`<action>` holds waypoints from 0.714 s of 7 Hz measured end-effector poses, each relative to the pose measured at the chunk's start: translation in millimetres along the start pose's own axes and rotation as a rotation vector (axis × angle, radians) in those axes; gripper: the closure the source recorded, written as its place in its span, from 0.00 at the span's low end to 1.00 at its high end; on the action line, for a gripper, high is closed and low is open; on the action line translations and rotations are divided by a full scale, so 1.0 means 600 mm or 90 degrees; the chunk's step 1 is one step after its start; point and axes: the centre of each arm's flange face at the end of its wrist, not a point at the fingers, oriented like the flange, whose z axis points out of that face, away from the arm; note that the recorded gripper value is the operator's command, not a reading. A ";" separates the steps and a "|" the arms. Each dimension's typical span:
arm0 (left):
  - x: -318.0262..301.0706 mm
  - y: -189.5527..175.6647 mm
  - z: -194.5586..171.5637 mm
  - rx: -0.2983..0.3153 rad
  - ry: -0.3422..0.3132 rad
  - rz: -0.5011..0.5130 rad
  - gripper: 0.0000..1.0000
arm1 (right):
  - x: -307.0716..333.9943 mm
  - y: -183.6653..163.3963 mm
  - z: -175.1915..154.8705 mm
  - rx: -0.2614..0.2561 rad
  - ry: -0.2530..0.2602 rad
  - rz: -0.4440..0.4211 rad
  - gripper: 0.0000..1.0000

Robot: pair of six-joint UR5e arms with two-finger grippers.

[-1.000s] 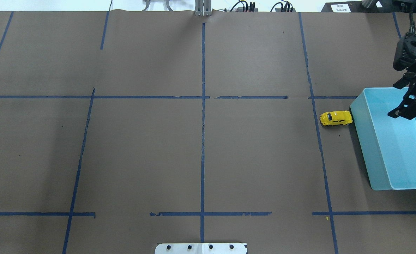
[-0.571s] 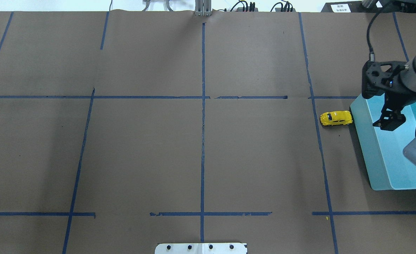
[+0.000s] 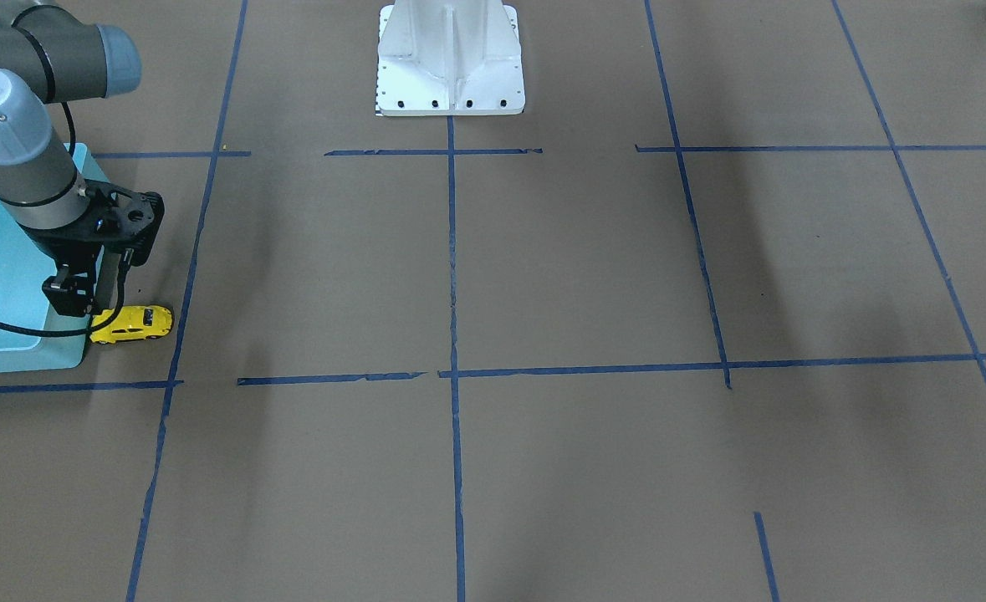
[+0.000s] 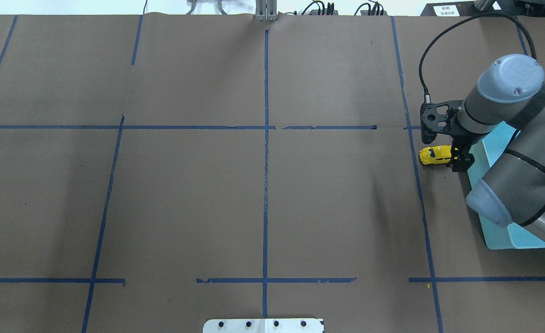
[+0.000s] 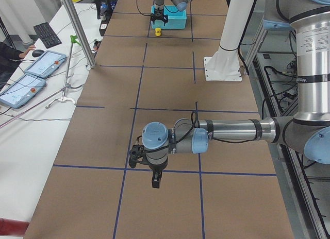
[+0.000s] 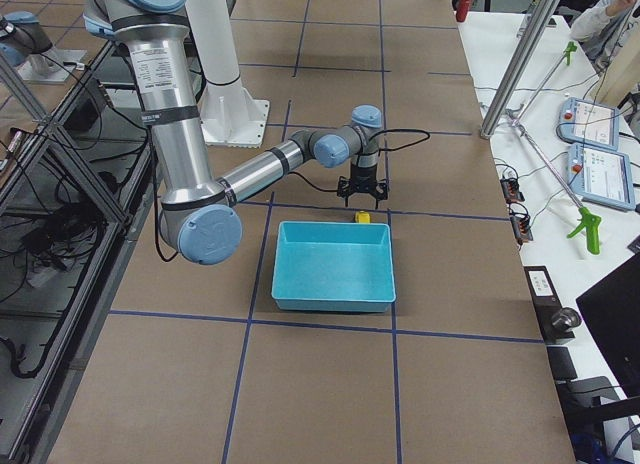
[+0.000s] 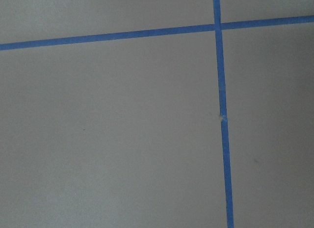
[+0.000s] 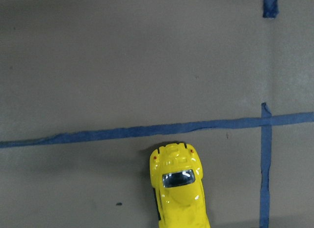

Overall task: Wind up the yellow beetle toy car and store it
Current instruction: 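Lower the right gripper and close it on the yellow car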

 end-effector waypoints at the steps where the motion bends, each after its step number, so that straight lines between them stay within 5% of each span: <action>1: 0.000 0.000 0.000 -0.001 0.000 -0.001 0.01 | 0.003 -0.010 0.009 -0.001 -0.003 -0.003 0.01; 5: -0.002 0.001 0.003 -0.002 0.000 -0.002 0.01 | 0.008 -0.005 0.055 -0.033 -0.011 -0.021 0.01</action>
